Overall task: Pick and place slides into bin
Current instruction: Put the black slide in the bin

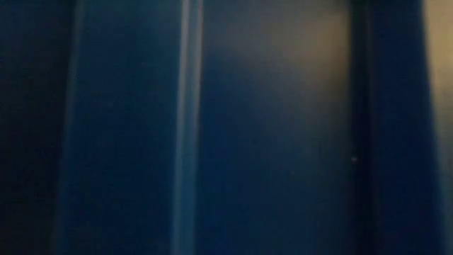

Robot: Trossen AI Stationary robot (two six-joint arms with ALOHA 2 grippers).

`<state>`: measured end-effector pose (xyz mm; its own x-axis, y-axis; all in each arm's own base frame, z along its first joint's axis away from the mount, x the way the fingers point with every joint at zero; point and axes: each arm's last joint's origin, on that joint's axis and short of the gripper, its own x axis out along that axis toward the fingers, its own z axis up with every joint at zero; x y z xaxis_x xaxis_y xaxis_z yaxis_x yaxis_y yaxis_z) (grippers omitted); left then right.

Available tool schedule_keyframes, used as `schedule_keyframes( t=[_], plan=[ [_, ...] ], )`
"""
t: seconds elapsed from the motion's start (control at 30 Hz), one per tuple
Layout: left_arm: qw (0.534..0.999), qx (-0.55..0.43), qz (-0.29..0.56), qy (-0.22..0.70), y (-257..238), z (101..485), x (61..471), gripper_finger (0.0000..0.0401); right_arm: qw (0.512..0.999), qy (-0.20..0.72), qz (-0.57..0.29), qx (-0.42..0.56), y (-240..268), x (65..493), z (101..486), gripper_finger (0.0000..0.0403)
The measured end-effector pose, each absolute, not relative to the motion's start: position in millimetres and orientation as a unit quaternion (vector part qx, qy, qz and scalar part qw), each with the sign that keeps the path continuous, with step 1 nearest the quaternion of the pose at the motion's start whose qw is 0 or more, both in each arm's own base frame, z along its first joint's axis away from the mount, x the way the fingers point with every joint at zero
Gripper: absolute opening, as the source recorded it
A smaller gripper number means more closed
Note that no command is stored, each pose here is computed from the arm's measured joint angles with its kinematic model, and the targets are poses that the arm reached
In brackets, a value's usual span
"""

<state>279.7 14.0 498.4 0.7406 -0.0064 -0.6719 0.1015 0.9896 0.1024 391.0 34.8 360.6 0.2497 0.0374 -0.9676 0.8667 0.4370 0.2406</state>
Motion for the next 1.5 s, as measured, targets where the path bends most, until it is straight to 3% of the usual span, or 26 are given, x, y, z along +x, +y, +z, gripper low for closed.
schedule_keyframes(
  t=[0.1, 0.37, 0.53, 0.67, 0.87, 1.07, 1.17, 1.37, 1.5],
  plan=[
    [0.938, 0.013, -0.107, 0.329, 28.7, 504.7, 271.9, 0.0191, 0.680, 0.504, -0.327, 0.420, 25.9, 390.6, 364.0, 0.0337],
    [0.938, -0.040, -0.213, 0.272, 40.6, 513.8, 265.8, 0.0191, 0.823, 0.394, -0.208, 0.352, 4.7, 382.2, 415.7, 0.0339],
    [0.941, -0.051, -0.240, 0.233, 40.7, 526.9, 248.7, 0.0191, 0.897, 0.322, -0.056, 0.298, 4.2, 365.9, 458.0, 0.0337],
    [0.939, -0.050, -0.281, 0.190, 34.9, 539.8, 234.7, 0.0191, 0.929, 0.244, 0.030, 0.276, -0.9, 356.2, 486.3, 0.0338],
    [0.936, -0.058, -0.292, 0.190, 29.1, 544.4, 219.3, 0.0191, 0.930, 0.244, 0.090, 0.258, -9.4, 341.6, 496.0, 0.0337],
    [0.926, -0.104, -0.182, 0.314, 23.6, 526.6, 210.5, 0.0191, 0.919, 0.196, 0.230, 0.253, -1.7, 327.2, 518.7, 0.0339],
    [0.919, -0.111, -0.162, 0.343, 20.5, 522.7, 207.1, 0.0191, 0.928, 0.160, 0.251, 0.224, 7.4, 319.4, 530.1, 0.0337],
    [0.935, -0.114, -0.189, 0.278, 9.9, 537.2, 206.7, 0.0191, 0.895, -0.002, 0.412, 0.174, 4.8, 280.7, 584.7, 0.0339],
    [0.955, -0.106, -0.208, 0.184, 3.0, 556.5, 211.0, 0.0191, 0.888, 0.000, 0.424, 0.178, 12.6, 231.7, 601.3, 0.0337]
  ],
)
